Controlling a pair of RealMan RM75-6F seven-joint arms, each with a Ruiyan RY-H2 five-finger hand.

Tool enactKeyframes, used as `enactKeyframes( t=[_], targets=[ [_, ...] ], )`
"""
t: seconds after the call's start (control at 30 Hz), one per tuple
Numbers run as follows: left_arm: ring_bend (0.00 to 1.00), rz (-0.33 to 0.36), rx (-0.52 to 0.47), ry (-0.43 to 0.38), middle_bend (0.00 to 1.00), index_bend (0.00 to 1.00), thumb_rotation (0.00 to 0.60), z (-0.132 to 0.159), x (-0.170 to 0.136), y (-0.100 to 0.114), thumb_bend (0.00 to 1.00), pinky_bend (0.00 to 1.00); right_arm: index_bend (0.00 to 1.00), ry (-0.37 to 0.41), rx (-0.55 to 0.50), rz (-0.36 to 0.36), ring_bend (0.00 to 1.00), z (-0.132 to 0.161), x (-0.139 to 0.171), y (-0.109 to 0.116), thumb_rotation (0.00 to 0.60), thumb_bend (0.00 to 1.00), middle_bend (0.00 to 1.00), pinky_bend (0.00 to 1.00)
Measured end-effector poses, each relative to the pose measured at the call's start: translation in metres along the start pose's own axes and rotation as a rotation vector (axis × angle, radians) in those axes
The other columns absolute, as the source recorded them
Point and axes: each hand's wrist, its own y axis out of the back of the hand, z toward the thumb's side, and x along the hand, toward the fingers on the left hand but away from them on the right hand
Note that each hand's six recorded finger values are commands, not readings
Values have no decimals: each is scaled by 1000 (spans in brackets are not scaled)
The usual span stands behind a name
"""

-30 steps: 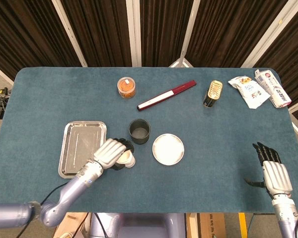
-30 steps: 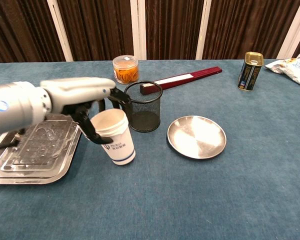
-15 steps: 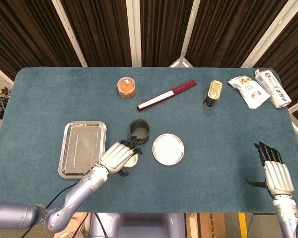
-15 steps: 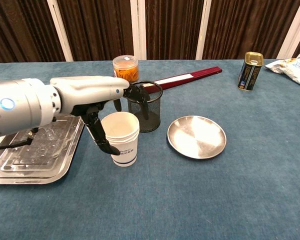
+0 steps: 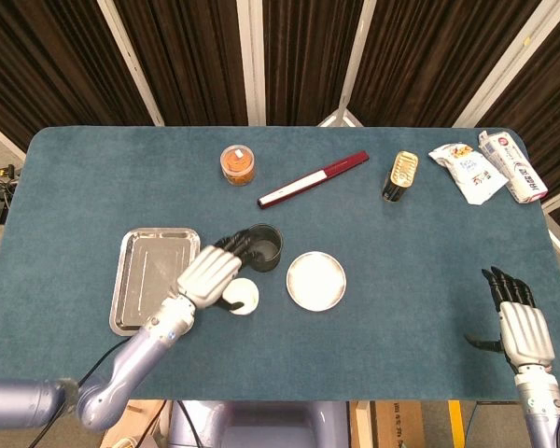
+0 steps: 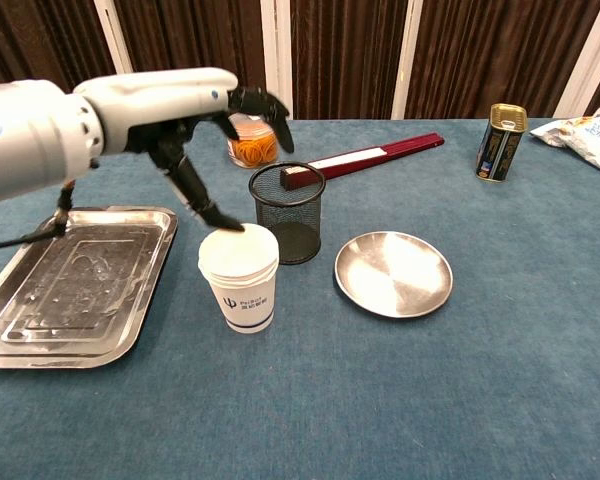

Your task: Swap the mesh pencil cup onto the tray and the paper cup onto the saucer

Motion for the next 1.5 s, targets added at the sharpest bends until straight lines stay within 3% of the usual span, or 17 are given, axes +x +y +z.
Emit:
enactKeyframes(
  t=[0.13,0.47,0.93,1.1,1.5],
  targets=[
    [0,17,9,12,0,189,600,-4,24,4,0,71,0,-17,6,5,0,-3,-3,-2,600,0,0,0],
    [0,-67,4,48,0,181,600,1,66,-17,0,67,0,-43,13,16,0,-9,-7,-4,600,0,0,0],
    [0,-59,54,92,0,181,600,-9,77,-38,50,76,0,-47,-1,15,0,-13,-4,1,600,0,0,0],
    [0,-54,71,103,5,186,600,-14,80,-39,126,141,0,-49,-6,10,0,-13,-3,3,600,0,0,0],
    [48,-46,93,97,71,224,600,-18,83,-43,166,222,0,-45,-10,22,0,-12,-3,0,600,0,0,0]
  ],
)
